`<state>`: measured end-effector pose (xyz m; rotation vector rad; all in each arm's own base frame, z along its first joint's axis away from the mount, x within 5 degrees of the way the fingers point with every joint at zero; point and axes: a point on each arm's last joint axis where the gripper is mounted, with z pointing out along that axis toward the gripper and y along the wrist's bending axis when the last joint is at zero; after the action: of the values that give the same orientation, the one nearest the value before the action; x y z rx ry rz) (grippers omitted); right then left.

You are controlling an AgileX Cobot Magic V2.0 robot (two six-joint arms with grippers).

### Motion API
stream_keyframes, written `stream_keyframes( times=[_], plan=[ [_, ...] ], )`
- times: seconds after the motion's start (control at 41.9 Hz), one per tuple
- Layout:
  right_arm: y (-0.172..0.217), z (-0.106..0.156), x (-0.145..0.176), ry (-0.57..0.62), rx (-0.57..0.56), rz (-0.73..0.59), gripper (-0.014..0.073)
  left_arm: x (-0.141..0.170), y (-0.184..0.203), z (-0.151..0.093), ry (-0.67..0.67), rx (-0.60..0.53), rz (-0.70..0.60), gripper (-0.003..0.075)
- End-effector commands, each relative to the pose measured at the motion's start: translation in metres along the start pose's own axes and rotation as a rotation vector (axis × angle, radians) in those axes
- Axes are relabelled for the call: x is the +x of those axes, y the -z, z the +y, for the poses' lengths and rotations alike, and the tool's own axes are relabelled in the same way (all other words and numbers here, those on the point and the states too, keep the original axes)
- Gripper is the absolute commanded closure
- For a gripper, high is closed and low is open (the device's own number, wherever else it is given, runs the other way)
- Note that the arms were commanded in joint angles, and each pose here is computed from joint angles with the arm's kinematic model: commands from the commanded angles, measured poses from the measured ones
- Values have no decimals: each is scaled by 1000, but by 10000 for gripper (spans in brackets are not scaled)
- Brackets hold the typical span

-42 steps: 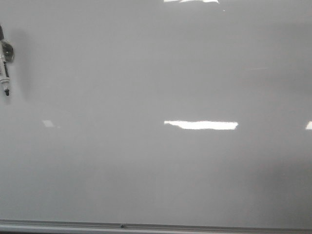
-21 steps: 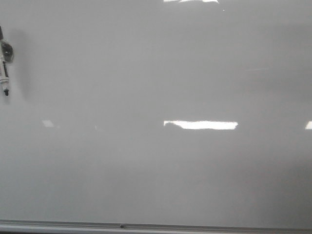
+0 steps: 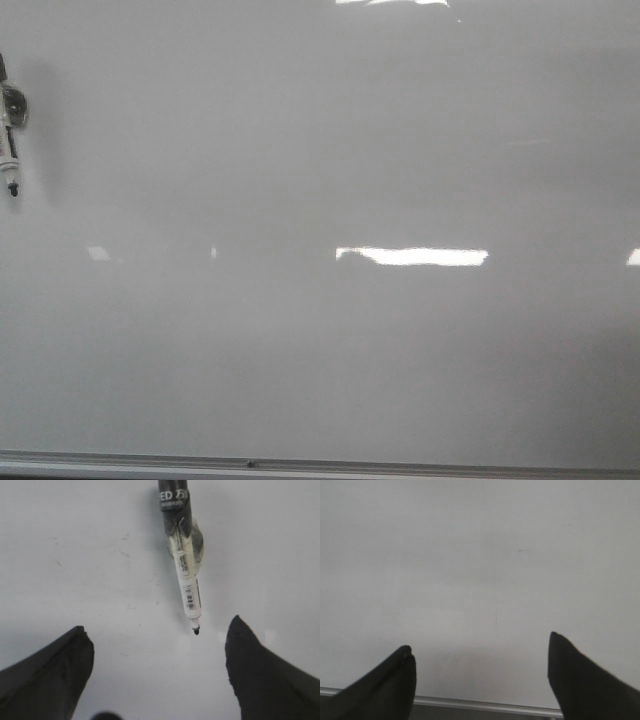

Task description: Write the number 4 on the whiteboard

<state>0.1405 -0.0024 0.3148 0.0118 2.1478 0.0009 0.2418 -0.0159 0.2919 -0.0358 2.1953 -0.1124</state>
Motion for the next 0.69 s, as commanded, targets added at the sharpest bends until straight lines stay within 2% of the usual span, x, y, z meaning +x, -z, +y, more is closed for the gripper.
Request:
stream_keyframes(
  times=[0.0, 0.334, 0.668],
  plan=[
    [5, -1, -14, 24, 11, -93, 24, -21, -3, -9, -2, 34, -99, 199],
    [5, -1, -15, 24, 11, -97, 24, -22, -48, -14, -9, 39, -111, 285],
    [5, -1, -15, 24, 11, -97, 24, -18, -72, -13, -4, 33, -132, 355]
  ],
)
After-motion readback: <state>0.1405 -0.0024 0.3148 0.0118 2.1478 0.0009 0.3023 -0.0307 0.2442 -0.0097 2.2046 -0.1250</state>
